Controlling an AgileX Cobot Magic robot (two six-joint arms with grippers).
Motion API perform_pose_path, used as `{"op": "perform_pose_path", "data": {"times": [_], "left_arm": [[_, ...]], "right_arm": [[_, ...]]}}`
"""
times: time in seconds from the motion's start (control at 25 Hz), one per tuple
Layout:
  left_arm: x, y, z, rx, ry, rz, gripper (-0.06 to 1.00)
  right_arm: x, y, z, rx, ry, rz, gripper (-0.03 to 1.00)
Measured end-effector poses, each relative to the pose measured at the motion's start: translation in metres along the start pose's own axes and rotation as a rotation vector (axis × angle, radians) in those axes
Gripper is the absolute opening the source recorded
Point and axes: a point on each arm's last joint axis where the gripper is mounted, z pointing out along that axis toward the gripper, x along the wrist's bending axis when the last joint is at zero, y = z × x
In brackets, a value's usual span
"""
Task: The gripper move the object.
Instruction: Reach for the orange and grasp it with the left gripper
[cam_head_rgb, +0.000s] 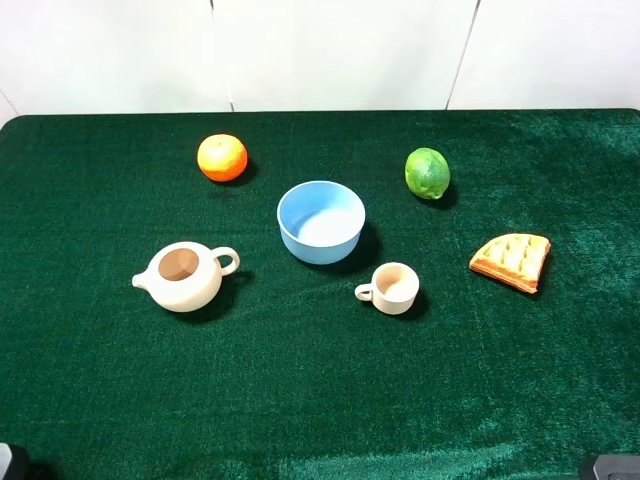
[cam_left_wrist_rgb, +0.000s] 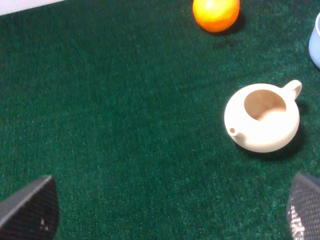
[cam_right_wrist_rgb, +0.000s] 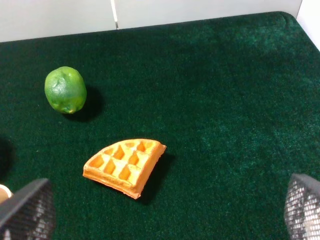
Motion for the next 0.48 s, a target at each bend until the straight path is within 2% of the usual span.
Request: {"op": "perform_pose_path", "data": {"times": [0.48], "left_arm": [[0.0, 0.0, 0.0, 0.0, 0.0, 0.0, 0.92]], "right_arm": [[0.0, 0.0, 0.0, 0.0, 0.0, 0.0, 0.69]]}}
